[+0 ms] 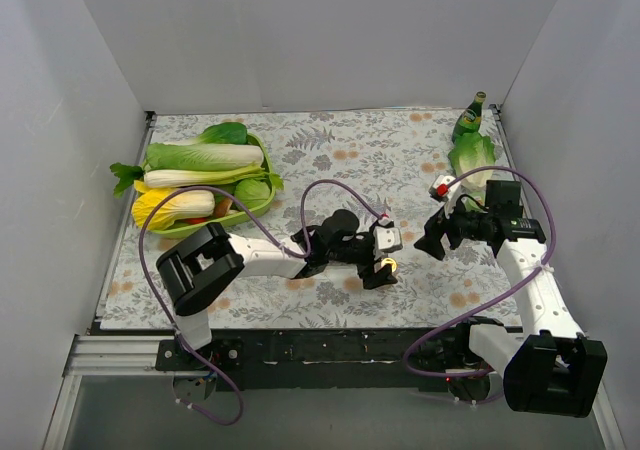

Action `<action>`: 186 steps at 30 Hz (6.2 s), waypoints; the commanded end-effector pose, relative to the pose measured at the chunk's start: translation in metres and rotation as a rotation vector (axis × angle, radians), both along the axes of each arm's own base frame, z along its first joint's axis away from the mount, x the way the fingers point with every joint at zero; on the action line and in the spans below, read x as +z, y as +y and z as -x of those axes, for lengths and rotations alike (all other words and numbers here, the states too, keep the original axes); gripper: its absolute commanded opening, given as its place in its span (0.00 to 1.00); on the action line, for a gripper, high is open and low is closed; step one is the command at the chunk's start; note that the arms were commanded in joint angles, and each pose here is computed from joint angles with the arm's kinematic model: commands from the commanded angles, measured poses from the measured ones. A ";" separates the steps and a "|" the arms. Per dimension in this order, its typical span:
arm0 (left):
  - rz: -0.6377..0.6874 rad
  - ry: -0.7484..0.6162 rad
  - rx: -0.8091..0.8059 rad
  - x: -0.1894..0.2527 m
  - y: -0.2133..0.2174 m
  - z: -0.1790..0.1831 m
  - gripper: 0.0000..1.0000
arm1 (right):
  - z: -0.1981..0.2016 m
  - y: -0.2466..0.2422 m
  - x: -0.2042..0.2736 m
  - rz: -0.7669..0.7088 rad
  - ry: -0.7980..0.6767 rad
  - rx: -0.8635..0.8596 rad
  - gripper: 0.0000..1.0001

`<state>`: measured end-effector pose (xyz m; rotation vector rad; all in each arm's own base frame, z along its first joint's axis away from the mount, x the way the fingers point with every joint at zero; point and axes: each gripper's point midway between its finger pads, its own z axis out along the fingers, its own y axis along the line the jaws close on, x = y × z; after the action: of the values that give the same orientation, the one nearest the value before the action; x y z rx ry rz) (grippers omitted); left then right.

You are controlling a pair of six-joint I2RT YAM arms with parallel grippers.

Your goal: Sort the pills into containers

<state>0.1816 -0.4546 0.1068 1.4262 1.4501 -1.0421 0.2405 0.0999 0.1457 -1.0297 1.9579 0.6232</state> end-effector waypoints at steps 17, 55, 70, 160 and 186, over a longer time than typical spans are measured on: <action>0.126 0.168 0.186 0.083 0.013 0.001 0.00 | 0.013 0.020 0.019 -0.094 -0.076 0.176 0.96; 0.736 0.568 0.883 0.192 0.133 -0.052 0.00 | 0.051 0.175 0.085 -0.400 0.237 0.571 0.64; 0.756 0.583 0.861 0.199 0.131 -0.049 0.00 | 0.053 0.183 0.086 -0.411 0.266 0.589 0.26; 0.499 0.874 0.880 0.253 0.141 -0.045 0.97 | 0.046 0.170 0.088 -0.245 -0.002 0.566 0.06; 0.348 0.019 -0.045 0.222 0.133 0.036 0.85 | 0.103 0.165 0.099 -0.399 0.011 0.875 0.07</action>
<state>0.1530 -0.3190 0.2886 1.1677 1.3557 -1.2580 0.1423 0.2637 0.2353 -1.5887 1.2926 1.3873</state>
